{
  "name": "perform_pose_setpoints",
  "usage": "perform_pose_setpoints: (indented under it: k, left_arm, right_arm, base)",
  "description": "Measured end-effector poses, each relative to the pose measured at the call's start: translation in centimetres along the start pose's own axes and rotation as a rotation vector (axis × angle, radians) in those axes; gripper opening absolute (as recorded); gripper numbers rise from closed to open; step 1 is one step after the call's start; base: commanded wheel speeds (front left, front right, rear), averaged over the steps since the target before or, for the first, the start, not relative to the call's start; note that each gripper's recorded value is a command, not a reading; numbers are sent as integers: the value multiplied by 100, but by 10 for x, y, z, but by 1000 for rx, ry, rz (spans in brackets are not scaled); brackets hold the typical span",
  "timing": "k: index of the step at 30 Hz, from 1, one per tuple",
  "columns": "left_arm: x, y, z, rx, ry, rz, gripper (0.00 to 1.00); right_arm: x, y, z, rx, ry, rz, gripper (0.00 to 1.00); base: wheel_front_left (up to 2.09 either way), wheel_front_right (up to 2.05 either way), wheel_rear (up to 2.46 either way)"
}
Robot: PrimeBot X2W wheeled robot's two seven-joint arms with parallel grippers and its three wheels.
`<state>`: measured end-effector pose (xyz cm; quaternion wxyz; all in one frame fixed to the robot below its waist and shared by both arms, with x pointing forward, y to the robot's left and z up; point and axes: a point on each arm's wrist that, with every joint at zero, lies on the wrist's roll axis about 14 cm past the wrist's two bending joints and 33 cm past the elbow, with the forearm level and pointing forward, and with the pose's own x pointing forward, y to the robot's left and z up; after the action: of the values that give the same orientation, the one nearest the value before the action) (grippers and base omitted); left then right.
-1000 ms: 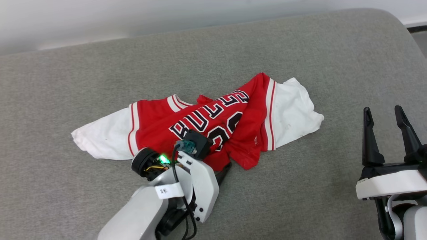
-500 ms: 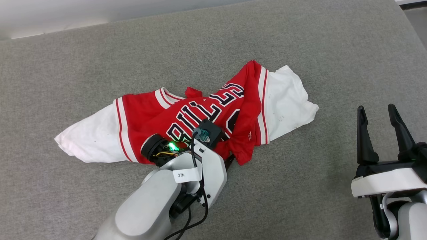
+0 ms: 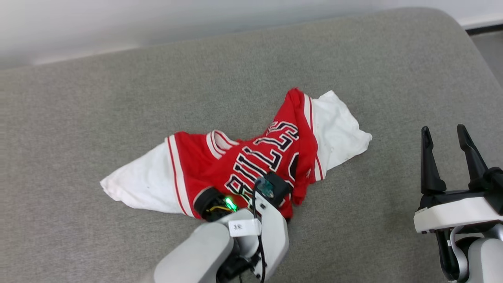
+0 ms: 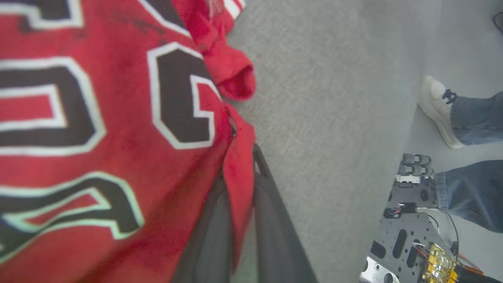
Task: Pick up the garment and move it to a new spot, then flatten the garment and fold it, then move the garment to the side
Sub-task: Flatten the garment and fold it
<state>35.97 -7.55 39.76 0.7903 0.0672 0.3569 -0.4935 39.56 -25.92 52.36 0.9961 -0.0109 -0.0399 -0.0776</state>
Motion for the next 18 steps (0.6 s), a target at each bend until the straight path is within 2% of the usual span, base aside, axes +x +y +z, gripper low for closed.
perform_pose_setpoints:
  k: [6,12,18]
  left_arm:
    - [-14,-41,-6,33,14,-76,0]
    - [-21,-81,-31,26,90,-176,0]
    - [-23,-75,-53,43,146,-160,0]
  right_arm:
    - [-7,2,14,9,-29,7,100]
    - [-8,4,18,13,-36,14,100]
    - [-7,7,14,14,-25,21,100]
  base:
    - [0,0,0]
    - [0,0,0]
    - [0,0,0]
